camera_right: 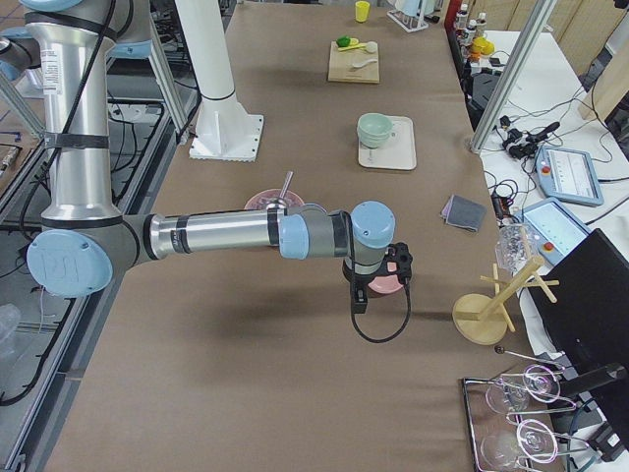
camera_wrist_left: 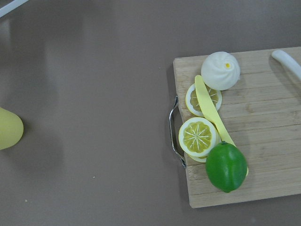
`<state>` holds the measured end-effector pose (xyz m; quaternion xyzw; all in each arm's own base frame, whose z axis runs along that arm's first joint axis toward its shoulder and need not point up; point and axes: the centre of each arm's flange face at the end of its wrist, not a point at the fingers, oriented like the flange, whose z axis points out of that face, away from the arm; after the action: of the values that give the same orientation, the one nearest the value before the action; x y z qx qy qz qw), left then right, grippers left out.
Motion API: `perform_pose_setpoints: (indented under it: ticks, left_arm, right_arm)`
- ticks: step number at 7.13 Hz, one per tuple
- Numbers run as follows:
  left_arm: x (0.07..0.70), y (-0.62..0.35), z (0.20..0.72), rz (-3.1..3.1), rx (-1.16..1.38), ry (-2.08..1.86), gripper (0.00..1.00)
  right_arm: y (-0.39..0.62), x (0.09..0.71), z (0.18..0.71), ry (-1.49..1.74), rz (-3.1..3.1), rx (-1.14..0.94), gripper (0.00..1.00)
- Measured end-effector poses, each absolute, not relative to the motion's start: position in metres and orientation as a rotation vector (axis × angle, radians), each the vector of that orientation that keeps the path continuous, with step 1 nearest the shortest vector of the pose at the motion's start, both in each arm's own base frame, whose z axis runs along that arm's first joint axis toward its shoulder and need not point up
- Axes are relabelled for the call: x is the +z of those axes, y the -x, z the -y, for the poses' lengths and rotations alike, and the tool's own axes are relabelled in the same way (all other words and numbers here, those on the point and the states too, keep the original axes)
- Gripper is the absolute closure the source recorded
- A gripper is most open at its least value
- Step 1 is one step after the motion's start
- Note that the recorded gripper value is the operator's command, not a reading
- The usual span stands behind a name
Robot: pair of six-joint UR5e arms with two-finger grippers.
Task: Stack pink bowl on green and place spoon
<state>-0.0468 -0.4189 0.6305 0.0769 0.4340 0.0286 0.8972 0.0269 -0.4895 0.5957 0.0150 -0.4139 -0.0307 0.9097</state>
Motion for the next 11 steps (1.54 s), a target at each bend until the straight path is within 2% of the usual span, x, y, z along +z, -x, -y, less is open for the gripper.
perform_pose_setpoints:
  ticks: [5,7,9,11]
  left_arm:
    - [0.613,0.031,0.432,-0.926,-0.04,-0.104,0.02]
    - [0.591,0.008,0.451,-0.935,-0.086,-0.073,0.02]
    - [0.567,-0.02,0.464,-0.926,-0.118,-0.047,0.02]
    - [0.557,-0.03,0.469,-0.924,-0.124,-0.044,0.02]
  right_arm:
    - [-0.003,0.587,0.501,-0.019,0.836,-0.084,0.02]
    - [0.023,0.588,0.542,0.018,0.789,-0.019,0.08]
    - [0.071,0.621,0.583,-0.007,0.793,0.049,0.09]
    - [0.113,0.637,0.588,-0.006,0.806,0.079,0.11]
